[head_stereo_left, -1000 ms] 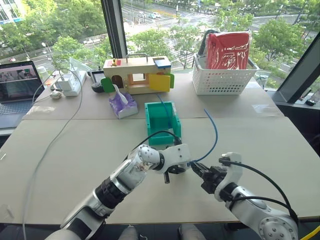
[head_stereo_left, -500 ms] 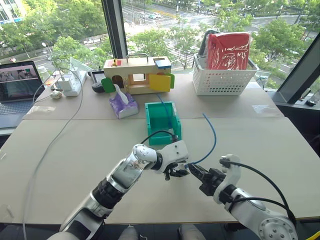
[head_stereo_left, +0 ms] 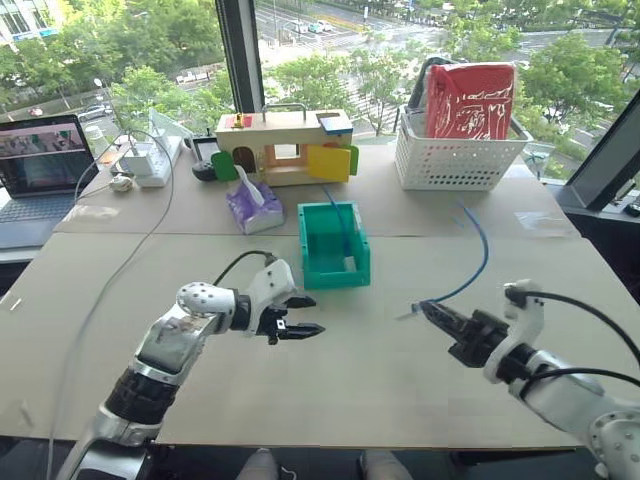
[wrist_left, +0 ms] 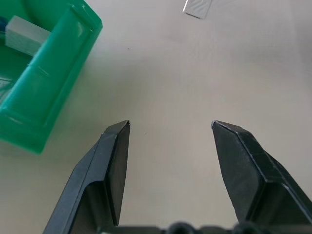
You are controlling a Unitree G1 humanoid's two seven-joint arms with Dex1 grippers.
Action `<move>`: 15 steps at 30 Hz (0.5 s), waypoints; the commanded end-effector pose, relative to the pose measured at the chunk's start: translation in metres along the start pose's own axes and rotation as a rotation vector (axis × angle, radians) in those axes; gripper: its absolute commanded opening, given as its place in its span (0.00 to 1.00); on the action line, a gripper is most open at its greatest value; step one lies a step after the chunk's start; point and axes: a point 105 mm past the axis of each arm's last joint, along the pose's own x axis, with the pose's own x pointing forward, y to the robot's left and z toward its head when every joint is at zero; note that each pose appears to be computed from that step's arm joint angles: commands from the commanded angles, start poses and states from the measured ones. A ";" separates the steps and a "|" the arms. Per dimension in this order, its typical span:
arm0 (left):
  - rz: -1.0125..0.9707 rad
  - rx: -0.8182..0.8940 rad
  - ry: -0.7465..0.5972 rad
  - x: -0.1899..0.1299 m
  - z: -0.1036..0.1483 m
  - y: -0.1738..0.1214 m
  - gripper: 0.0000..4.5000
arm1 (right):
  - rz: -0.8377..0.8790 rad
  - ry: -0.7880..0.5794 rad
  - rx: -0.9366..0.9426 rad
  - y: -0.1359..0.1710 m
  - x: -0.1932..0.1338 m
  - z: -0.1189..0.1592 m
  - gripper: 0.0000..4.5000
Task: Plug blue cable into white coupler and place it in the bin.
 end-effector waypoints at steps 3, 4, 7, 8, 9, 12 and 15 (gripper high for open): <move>0.042 0.005 -0.122 -0.024 0.006 0.003 0.64 | 0.254 -0.004 -0.128 0.041 0.008 0.045 0.00; 0.062 0.008 -0.132 -0.025 0.007 0.005 0.64 | 0.275 0.001 -0.148 0.045 0.013 0.050 0.00; 0.106 -0.004 -0.158 -0.029 0.008 0.007 0.64 | 0.321 0.047 -0.282 0.054 0.038 0.058 0.00; 0.112 0.000 -0.160 -0.030 0.008 0.006 0.64 | 0.333 0.063 -0.312 0.056 0.048 0.059 0.00; 0.119 0.006 -0.159 -0.030 0.007 0.006 0.64 | 0.344 0.074 -0.330 0.056 0.056 0.061 0.00; 0.141 0.008 -0.158 -0.029 0.005 0.006 0.64 | 0.366 0.110 -0.426 0.057 0.082 0.064 0.00; 0.171 -0.013 -0.155 -0.028 0.005 0.005 0.64 | 0.361 0.185 -0.675 0.054 0.125 0.057 0.00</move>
